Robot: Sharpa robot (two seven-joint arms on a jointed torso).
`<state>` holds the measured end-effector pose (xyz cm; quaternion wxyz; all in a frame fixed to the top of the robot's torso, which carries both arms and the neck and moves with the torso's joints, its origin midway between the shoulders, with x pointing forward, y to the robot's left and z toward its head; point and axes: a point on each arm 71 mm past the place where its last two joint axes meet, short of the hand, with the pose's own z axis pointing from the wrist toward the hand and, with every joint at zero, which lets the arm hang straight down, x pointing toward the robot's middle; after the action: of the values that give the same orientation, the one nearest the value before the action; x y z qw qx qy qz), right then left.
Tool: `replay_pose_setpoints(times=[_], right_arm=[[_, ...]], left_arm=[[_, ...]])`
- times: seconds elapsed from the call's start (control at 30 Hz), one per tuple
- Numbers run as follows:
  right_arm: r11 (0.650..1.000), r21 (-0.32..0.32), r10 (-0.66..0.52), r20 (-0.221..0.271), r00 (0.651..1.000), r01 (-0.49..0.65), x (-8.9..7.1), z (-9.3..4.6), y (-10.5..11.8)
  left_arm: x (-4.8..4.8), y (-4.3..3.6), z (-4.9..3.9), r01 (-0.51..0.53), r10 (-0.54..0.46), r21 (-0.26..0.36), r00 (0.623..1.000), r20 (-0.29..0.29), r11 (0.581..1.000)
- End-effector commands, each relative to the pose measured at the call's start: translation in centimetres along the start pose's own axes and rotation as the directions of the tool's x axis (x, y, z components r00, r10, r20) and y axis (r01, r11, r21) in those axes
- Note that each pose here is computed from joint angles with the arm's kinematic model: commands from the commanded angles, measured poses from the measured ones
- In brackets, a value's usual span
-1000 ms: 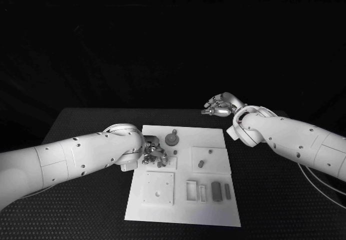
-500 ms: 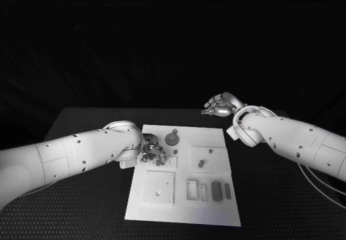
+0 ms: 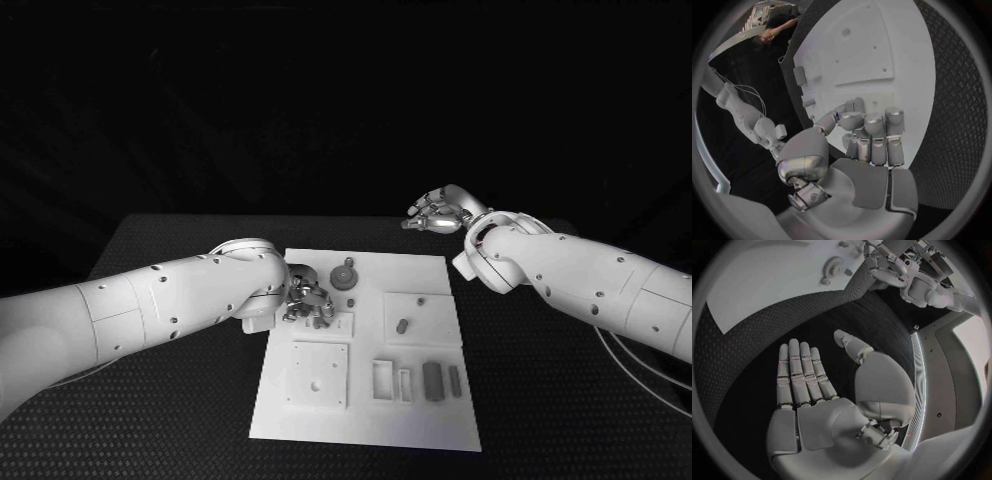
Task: Assemble the parts on the task board
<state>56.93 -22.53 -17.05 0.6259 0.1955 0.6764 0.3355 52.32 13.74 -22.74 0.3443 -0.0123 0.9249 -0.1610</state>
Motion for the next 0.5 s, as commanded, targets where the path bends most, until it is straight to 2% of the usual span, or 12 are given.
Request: replay_pose_setpoints(times=[0.03,0.5], right_arm=[[1.000,-0.005,0.000,-0.012,1.000,0.000,0.13,0.01,0.06],[1.000,-0.004,0.000,-0.011,1.000,0.000,0.10,-0.01,0.02]], left_arm=[[0.15,0.07,0.10,-0.015,0.014,-0.015,1.000,-0.010,1.000],[0.04,0.21,0.14,-0.029,0.029,-0.020,1.000,-0.006,0.999]])
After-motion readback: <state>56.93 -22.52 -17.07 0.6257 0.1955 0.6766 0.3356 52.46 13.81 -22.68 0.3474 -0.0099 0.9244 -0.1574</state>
